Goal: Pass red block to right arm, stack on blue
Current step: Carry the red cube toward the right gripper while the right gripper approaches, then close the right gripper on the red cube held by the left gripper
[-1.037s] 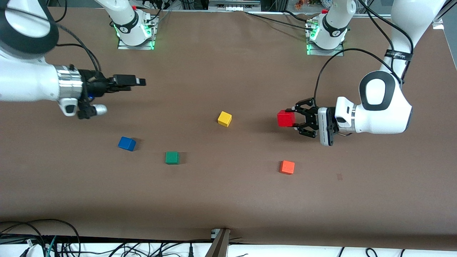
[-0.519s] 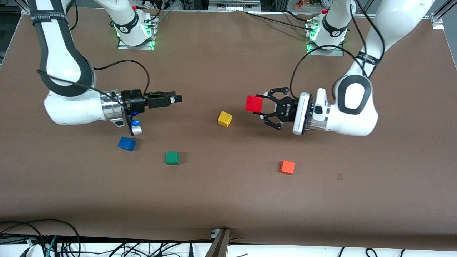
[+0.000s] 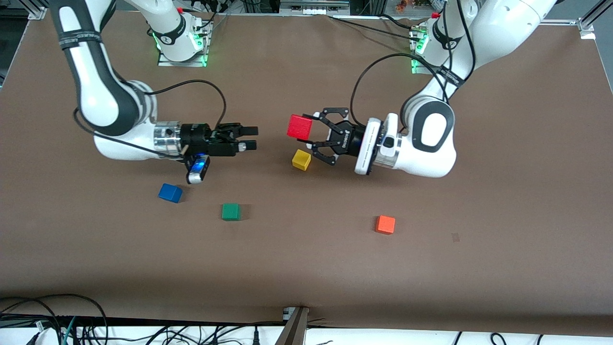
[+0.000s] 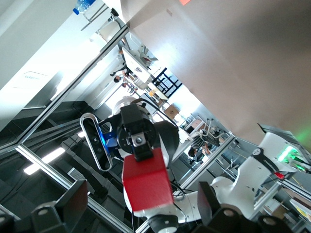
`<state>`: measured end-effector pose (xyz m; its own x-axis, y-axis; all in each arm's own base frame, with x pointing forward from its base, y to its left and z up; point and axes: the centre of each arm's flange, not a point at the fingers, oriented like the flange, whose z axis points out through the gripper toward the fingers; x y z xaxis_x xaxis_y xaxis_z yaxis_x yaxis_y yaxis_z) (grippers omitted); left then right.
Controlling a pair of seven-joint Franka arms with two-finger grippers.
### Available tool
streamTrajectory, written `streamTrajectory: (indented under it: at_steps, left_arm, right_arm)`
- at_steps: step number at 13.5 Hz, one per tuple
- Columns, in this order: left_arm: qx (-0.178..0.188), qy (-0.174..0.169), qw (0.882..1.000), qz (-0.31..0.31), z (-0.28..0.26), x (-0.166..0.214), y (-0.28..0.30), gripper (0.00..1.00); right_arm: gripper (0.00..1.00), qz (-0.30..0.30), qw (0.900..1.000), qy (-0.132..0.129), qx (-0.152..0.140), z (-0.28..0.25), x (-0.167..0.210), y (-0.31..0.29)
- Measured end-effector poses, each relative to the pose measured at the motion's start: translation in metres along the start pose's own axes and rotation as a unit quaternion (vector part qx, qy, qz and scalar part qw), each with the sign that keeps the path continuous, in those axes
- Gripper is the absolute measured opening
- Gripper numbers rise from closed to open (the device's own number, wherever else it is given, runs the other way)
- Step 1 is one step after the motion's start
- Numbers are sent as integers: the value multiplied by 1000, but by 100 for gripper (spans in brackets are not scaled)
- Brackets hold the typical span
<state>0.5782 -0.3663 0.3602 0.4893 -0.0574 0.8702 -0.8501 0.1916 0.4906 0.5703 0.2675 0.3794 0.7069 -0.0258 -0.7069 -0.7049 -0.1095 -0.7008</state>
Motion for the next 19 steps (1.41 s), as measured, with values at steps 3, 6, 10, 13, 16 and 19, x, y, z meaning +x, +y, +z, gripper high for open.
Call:
streamTrajectory:
  at_steps: [3, 6, 10, 13, 16, 19]
  left_arm:
    - [5, 10, 1000, 6, 13, 9, -3, 56]
    - [6, 14, 1000, 2, 17, 6, -9, 56]
    - [7, 18, 1000, 1, 17, 6, -11, 56]
    - [7, 21, 1000, 0, 17, 7, -11, 56]
    - [9, 21, 1000, 0, 16, 7, -12, 56]
    - [9, 21, 1000, -3, 16, 6, -12, 56]
  right_arm:
    - [100, -13, 1000, 1, -5, 27, -23, -4]
    - [100, -15, 1000, 6, -6, 27, -31, -2]
    - [100, -15, 1000, 20, -4, 36, -33, -1]
    - [100, -18, 999, 27, 6, 36, -32, -2]
    - [96, -37, 999, 35, 14, 43, -33, -2]
    - [60, -53, 998, 38, 16, 48, -35, -2]
